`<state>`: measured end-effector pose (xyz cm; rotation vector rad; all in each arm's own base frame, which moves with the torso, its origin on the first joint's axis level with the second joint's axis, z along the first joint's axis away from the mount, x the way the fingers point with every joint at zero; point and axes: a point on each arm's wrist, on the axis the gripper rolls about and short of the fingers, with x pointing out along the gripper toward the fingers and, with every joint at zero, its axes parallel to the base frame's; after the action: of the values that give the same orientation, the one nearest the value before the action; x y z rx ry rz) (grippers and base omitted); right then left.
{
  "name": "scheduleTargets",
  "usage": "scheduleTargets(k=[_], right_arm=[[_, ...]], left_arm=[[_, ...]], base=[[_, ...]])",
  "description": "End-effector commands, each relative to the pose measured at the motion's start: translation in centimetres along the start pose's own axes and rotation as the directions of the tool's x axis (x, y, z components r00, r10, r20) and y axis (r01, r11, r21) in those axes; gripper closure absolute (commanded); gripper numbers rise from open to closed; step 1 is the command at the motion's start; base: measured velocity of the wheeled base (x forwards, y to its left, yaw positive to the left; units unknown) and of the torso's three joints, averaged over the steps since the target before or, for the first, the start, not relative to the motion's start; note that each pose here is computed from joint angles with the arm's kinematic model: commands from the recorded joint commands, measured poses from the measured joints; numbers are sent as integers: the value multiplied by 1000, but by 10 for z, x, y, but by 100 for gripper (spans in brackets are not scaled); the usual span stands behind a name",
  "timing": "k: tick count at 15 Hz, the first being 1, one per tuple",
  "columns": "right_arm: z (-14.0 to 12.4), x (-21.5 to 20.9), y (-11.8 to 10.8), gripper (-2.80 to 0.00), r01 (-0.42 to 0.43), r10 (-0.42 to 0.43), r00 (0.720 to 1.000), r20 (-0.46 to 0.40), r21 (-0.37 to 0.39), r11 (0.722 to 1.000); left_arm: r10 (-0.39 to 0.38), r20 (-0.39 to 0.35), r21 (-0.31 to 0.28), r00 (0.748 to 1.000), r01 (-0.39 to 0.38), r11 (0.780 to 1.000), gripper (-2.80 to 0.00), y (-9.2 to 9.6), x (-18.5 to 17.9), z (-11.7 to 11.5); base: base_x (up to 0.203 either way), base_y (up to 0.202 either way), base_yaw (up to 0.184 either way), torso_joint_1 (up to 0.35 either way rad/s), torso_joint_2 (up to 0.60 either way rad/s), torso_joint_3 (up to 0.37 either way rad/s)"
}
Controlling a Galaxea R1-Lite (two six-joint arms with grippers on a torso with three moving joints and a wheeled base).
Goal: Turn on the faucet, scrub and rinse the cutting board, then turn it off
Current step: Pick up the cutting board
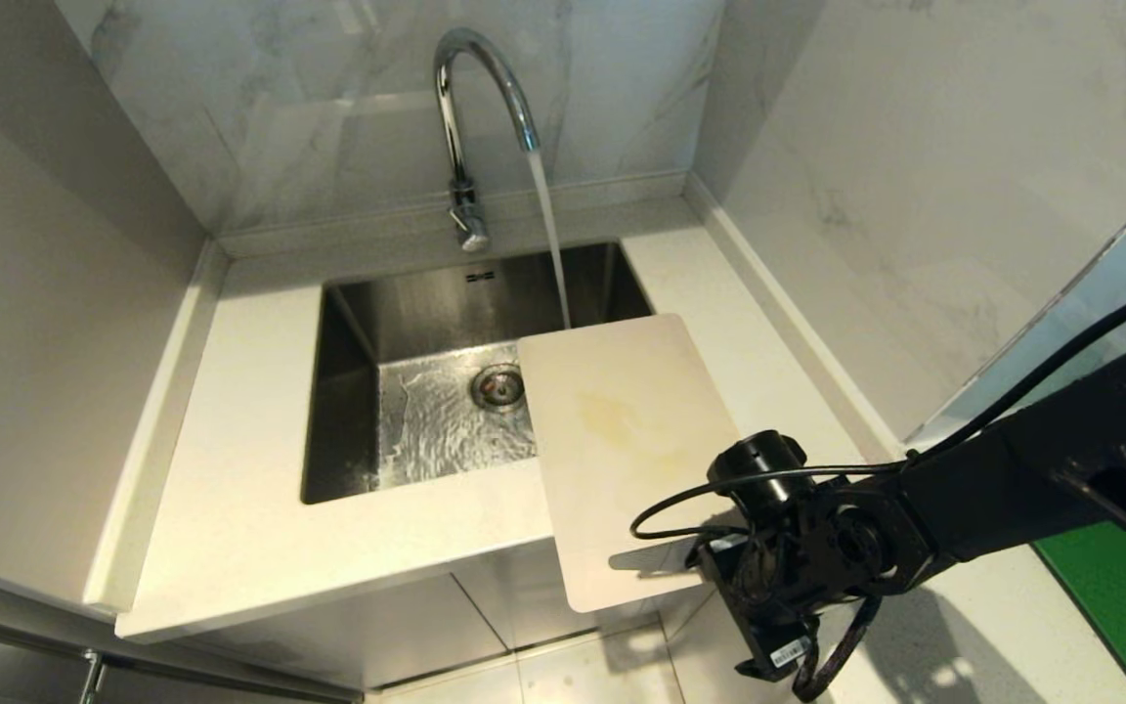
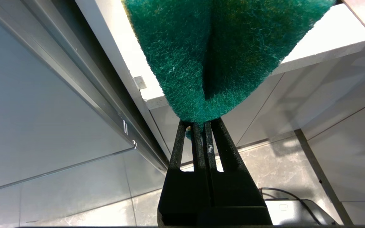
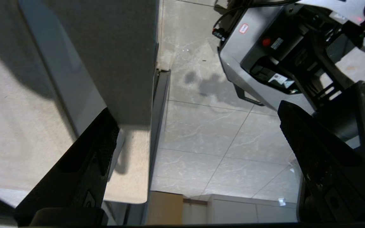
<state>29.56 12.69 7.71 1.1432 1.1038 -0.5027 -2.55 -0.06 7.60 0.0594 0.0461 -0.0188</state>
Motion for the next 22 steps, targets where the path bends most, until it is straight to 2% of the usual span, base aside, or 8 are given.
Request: scheduleTargets(k=[1,8,12,22], right_arm=[[0,9,0,-280,26,-25,1000,3,-9,1000],[0,17,4,-280,38,-38,999,7,-37,999],[0,17,4,-280,58,-57,998,6,-90,994],[1,30,4,-280,88,-88,996,6,-116,989]], left_arm=[[-1,-2,0,1000,1,1000,0,0,0,0],[-1,-2,0,1000,1,1000,0,0,0,0],[-1,-2,0,1000,1,1000,0,0,0,0],[0,-2,0,1000,0,1000,0,0,0,0]], base=[[0,0,0,0,0,0],[0,0,0,0,0,0],[0,0,0,0,0,0],[0,0,0,0,0,0]])
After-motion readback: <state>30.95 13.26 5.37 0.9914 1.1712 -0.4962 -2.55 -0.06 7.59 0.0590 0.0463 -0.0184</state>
